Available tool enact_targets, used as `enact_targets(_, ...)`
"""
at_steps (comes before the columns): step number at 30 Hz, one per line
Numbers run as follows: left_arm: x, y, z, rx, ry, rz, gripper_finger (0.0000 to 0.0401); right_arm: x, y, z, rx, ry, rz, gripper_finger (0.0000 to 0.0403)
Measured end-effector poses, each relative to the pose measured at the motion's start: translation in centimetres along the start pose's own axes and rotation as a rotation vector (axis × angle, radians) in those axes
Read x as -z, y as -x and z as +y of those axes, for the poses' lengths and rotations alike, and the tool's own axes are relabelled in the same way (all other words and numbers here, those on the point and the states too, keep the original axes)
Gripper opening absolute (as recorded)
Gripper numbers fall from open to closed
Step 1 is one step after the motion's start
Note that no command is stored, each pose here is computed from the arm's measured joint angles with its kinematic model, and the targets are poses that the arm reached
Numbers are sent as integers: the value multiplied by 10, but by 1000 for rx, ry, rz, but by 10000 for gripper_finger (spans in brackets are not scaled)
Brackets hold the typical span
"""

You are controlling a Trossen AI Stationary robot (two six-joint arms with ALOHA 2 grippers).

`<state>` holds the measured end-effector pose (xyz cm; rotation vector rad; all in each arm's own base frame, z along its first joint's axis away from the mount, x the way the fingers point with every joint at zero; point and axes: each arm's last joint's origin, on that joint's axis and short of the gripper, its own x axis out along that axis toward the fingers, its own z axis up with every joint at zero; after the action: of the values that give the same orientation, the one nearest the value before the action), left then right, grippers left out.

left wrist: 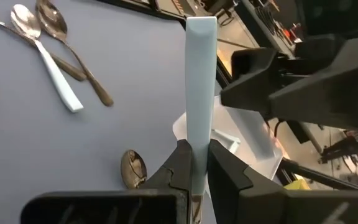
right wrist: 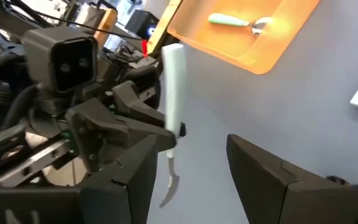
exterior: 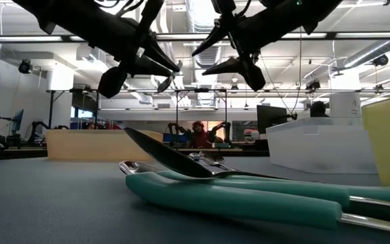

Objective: Sort silverware by color (type)
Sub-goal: Put the white spoon into the transparent bin

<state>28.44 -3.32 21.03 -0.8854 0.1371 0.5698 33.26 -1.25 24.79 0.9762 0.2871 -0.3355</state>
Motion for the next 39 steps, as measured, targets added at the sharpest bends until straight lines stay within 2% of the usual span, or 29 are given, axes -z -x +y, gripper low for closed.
enact_targets(13,10,-14,-4,96,101,11,11,-1,-1,1,-14,-4,-18,183)
enact_targets(18,13,-19,-9,183,120,15,11,-1,-1,1,-13,5,-19,183)
enact_targets(22,17,-23,-7,177,120,22,11,-1,-1,1,-12,22,-20,179)
enact_targets(26,16,-23,-10,209,118,5,11,-1,-1,1,-10,26,-18,150)
enact_targets(34,14,-23,-12,235,84,-13,11,-2,0,3,-23,35,-22,43)
enact_targets(37,14,-23,-13,237,84,-16,14,-2,0,3,-25,41,-25,40)
enact_targets(39,14,-23,-13,239,89,-17,34,-2,0,3,-27,46,-26,34)
